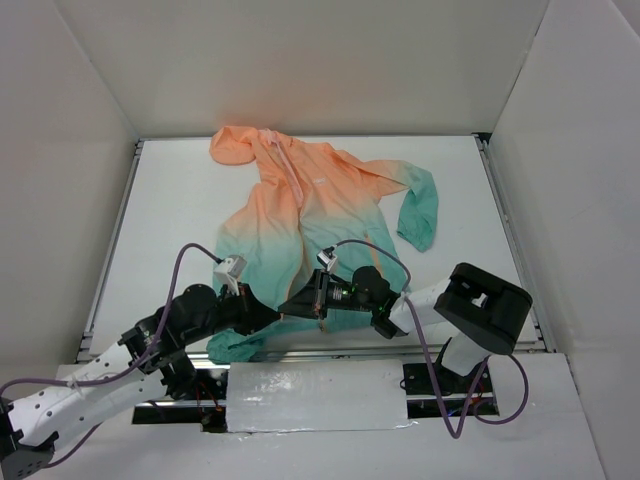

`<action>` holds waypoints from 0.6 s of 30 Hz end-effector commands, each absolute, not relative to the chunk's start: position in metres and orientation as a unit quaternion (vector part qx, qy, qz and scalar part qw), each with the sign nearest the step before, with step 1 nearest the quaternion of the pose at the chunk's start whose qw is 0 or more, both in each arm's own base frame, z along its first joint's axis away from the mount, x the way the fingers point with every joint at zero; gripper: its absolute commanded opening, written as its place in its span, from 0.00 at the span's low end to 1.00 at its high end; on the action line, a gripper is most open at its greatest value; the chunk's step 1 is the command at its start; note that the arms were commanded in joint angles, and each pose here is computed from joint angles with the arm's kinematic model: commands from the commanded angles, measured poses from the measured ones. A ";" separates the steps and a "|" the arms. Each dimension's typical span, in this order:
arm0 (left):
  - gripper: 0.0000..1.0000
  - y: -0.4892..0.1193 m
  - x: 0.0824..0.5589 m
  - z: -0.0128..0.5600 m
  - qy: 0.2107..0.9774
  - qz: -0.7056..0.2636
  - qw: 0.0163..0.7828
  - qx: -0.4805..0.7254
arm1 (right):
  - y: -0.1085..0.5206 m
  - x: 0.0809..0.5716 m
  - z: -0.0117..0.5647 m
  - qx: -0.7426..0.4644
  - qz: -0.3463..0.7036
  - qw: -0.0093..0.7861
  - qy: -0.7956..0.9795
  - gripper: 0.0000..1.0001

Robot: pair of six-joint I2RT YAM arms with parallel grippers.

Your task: Zip up the jacket

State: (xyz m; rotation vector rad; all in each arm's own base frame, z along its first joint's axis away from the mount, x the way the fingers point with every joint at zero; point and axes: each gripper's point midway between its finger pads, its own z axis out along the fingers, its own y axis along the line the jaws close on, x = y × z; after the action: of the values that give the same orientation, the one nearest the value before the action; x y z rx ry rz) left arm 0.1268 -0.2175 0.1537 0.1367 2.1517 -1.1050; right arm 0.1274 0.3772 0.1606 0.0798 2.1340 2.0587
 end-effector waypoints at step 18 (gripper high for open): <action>0.00 -0.230 0.111 0.168 0.807 -0.470 0.341 0.109 | 0.374 0.124 0.165 -0.132 0.610 0.157 0.765 0.00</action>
State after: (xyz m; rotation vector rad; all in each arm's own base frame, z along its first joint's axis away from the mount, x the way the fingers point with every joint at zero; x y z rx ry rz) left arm 0.1159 -0.2211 0.1566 0.2099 2.1503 -1.1565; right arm 0.1218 0.3746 0.1621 -0.2805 2.2047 1.7995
